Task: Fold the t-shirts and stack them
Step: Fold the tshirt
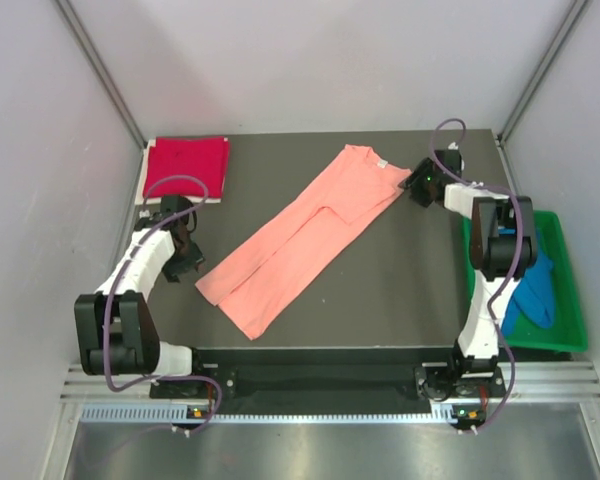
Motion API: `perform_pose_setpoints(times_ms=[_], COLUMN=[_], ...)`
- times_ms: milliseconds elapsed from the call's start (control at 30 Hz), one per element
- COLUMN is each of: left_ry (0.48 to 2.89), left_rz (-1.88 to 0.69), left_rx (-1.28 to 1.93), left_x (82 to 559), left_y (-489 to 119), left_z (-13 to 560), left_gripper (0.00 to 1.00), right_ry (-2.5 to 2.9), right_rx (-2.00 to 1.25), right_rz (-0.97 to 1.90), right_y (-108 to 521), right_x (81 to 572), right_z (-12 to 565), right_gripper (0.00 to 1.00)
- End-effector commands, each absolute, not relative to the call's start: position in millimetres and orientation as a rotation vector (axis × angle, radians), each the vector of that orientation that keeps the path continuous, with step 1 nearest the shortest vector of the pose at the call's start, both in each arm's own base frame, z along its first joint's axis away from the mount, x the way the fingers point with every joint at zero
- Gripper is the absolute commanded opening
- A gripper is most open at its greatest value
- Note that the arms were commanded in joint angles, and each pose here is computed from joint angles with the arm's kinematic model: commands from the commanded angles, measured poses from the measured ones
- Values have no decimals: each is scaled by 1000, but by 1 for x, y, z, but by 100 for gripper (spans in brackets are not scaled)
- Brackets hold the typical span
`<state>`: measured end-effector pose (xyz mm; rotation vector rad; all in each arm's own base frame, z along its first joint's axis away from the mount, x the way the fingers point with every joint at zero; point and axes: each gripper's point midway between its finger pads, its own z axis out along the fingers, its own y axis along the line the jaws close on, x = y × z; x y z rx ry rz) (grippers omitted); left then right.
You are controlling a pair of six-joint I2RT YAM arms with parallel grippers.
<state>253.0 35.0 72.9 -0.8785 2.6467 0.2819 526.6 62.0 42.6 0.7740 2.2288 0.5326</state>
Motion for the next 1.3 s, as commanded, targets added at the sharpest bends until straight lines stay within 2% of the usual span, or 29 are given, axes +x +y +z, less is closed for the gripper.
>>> perform_pose_setpoints(times_ms=[0, 100, 200, 233, 300, 333, 467, 567, 667, 767, 900, 933, 967, 1100, 1167, 1200, 1233, 1267], left_ry=[2554, 2539, 2536, 2539, 2546, 2544, 2533, 2576, 2620, 2681, 2764, 2765, 2773, 2807, 2825, 2837, 2847, 2847], left_rz=[152, -9, -142, -158, -200, -196, -262, -301, -238, -331, -437, -448, -456, -395, -319, -274, -278, -303], left_rx=[-833, -775, -722, -699, -663, -649, -590, -484, -439, -420, -386, -363, -355, -323, -316, -321, -322, -325], left_x=[277, 291, 300, 303, 305, 306, 313, 311, 309, 307, 310, 314, 315, 319, 318, 318, 317, 319], left_y=[27, 8, -8, -11, -18, -18, -30, -51, -54, -69, -84, -86, -87, -80, -72, -67, -67, -71], left_z=[109, 118, 122, 122, 124, 124, 124, 115, 93, 70, 54, 57, 57, 52, 45, 39, 37, 36], left_gripper=[57, 57, 58, 58, 58, 59, 58, 59, 61, 60, 59, 59, 59, 58, 58, 58, 58, 57], right_ry=[2157, 2178, 2181, 2174, 2184, 2180, 2211, 2157, 2167, 2125, 2116, 2103, 2105, 2155, 2264, 2241, 2267, 2326], right_rx=[816, 838, 844, 843, 854, 851, 854, 862, 864, 839, 804, 794, 791, 819, 835, 815, 815, 793], right_rz=[526, 513, 493, 469, 444, 451, 382, 390, 385, 459, 461, 457, 455, 450, 462, 488, 522, 538], right_y=[54, 53, 51, 47, 43, 43, 35, 10, 0, -1, 1, 2, 4, 22, 54, 64, 79, 100], right_x=[555, 561, 570, 574, 579, 583, 599, 635, 652, 673, 657, 653, 645, 578, 531, 513, 496, 458], right_z=[45, 29, 21, 20, 17, 20, 25, 50, 38, 48, 73, 83, 91, 124, 103, 128, 127, 120], right_gripper=[52, 49, 38, 27, 12, 0, 0, 0, 4, 12, 31, 40, 43, 54, 54, 54, 54, 54])
